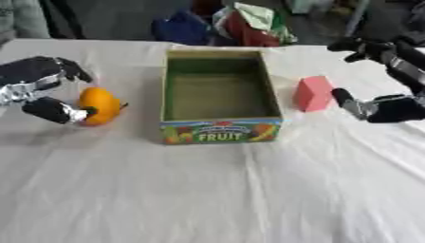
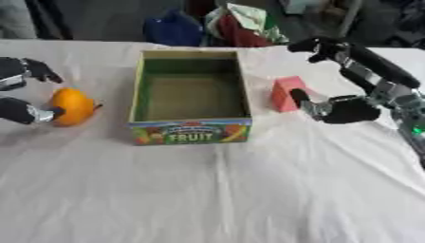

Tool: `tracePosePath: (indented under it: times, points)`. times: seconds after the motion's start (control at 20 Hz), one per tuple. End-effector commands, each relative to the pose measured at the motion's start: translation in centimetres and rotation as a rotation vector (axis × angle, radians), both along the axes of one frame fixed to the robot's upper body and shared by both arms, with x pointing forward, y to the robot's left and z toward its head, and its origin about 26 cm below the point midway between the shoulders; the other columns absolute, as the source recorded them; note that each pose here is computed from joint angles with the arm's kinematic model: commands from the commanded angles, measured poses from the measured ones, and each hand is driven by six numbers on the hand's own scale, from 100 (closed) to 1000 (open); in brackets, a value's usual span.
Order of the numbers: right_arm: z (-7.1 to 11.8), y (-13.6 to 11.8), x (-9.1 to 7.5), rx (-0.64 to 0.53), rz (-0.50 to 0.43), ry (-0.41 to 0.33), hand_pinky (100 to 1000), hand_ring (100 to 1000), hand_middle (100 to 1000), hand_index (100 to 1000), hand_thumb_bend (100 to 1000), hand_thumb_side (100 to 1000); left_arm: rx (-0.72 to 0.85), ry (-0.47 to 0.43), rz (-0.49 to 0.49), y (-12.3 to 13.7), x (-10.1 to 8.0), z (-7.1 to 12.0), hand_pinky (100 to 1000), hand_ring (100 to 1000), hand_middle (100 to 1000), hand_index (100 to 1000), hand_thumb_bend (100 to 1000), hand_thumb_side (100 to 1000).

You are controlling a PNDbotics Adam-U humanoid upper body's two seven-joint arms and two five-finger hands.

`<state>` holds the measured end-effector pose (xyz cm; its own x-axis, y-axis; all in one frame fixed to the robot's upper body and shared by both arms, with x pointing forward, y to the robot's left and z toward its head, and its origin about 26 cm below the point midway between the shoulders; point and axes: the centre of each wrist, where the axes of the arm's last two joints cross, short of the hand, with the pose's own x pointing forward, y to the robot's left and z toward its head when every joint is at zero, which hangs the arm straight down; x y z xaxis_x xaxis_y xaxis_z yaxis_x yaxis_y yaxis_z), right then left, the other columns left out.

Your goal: Pick up objects on the table and place them in the box.

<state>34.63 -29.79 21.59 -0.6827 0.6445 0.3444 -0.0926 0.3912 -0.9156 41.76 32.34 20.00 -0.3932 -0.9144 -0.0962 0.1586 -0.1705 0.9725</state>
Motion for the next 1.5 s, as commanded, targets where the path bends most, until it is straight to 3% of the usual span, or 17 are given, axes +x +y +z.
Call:
tracePosePath:
  times: [0.05, 0.55, 0.85, 1.3, 1.5]
  points:
    - [0.9, -0.2, 0.0, -0.003, 0.0, -0.022, 854, 950, 884, 936, 162, 275, 0.028, -0.024, 0.001, 0.0, 0.4, 0.9, 818, 781, 761, 846, 358, 579]
    - [0.8, -0.2, 0.1, 0.002, 0.0, -0.017, 854, 949, 884, 936, 150, 283, 0.074, 0.014, 0.017, 0.0, 1.4, -0.7, 800, 756, 743, 838, 295, 554]
    - [0.7, -0.2, 0.1, 0.004, 0.0, -0.014, 854, 949, 883, 936, 134, 286, 0.118, 0.004, 0.024, 0.2, 1.6, -1.1, 731, 688, 689, 823, 129, 485]
    - [0.6, -0.3, 0.2, 0.007, -0.002, -0.013, 853, 949, 883, 937, 100, 299, 0.193, -0.094, 0.018, 0.4, 1.5, -0.9, 554, 489, 518, 739, 100, 376]
    - [0.6, -0.3, 0.2, 0.009, -0.004, -0.013, 854, 949, 883, 937, 100, 304, 0.217, -0.178, -0.004, 0.1, 1.2, 0.1, 459, 394, 414, 643, 100, 405]
